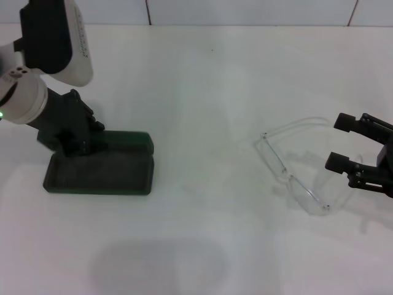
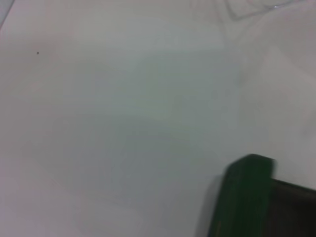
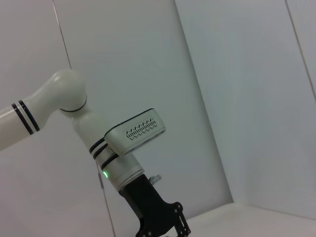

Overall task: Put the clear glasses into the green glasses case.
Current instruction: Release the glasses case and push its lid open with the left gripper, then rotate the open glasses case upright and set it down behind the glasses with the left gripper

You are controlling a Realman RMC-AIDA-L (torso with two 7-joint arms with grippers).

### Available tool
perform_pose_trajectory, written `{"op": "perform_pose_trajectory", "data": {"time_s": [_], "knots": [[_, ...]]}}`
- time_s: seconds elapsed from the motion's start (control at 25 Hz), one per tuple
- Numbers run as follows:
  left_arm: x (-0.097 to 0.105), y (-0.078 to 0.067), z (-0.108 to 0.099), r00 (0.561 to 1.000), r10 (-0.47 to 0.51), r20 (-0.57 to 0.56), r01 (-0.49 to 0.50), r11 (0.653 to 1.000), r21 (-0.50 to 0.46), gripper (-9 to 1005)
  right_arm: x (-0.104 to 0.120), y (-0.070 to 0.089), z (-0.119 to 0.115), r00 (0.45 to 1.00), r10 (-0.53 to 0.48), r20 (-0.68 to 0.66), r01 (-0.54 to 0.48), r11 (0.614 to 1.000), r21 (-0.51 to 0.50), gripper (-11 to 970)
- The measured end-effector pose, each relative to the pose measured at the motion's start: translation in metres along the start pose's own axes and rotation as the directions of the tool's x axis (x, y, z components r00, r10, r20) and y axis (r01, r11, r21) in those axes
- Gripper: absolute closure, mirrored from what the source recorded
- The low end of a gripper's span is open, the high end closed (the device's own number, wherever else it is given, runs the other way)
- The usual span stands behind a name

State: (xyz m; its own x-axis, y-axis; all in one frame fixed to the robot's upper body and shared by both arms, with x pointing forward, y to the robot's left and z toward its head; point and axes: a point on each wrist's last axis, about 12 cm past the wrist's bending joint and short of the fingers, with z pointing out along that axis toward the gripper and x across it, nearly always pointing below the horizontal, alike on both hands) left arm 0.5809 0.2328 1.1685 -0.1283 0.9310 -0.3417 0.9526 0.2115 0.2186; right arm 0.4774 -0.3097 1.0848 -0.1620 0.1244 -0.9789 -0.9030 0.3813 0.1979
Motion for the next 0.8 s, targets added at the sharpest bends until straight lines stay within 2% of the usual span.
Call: {"op": "perform_pose_trajectory", "data": {"time_s": [0.16, 0.4, 0.6, 0.72, 0.8], "knots": [[-0.005, -0.003, 0.002, 1.0, 0.025, -0.006, -0.025, 1.0, 0.005, 692, 0.001, 0.0, 0.0, 1.0, 0.001, 0.001, -0.001, 1.0, 0.003, 86], [-0.014, -0.004, 0.001, 0.999, 0.033, 0.001, -0.033, 0.999, -0.008, 778, 0.002, -0.001, -0.004, 1.0, -0.007, 0.013, 0.006, 0.999, 0.033, 86], [-0.029, -0.01, -0.005, 0.996, 0.072, 0.045, -0.071, 0.997, -0.032, 779, 0.003, -0.002, -0.024, 0.992, -0.057, 0.108, 0.04, 0.987, 0.155, 87], [-0.037, -0.014, -0.003, 0.993, 0.105, 0.049, -0.102, 0.993, -0.061, 779, 0.0, 0.004, -0.052, 0.969, -0.122, 0.213, 0.057, 0.957, 0.286, 87], [-0.044, -0.018, 0.0, 0.99, 0.132, 0.047, -0.128, 0.989, -0.072, 782, -0.003, 0.012, -0.074, 0.944, -0.19, 0.271, 0.077, 0.923, 0.378, 87]]}}
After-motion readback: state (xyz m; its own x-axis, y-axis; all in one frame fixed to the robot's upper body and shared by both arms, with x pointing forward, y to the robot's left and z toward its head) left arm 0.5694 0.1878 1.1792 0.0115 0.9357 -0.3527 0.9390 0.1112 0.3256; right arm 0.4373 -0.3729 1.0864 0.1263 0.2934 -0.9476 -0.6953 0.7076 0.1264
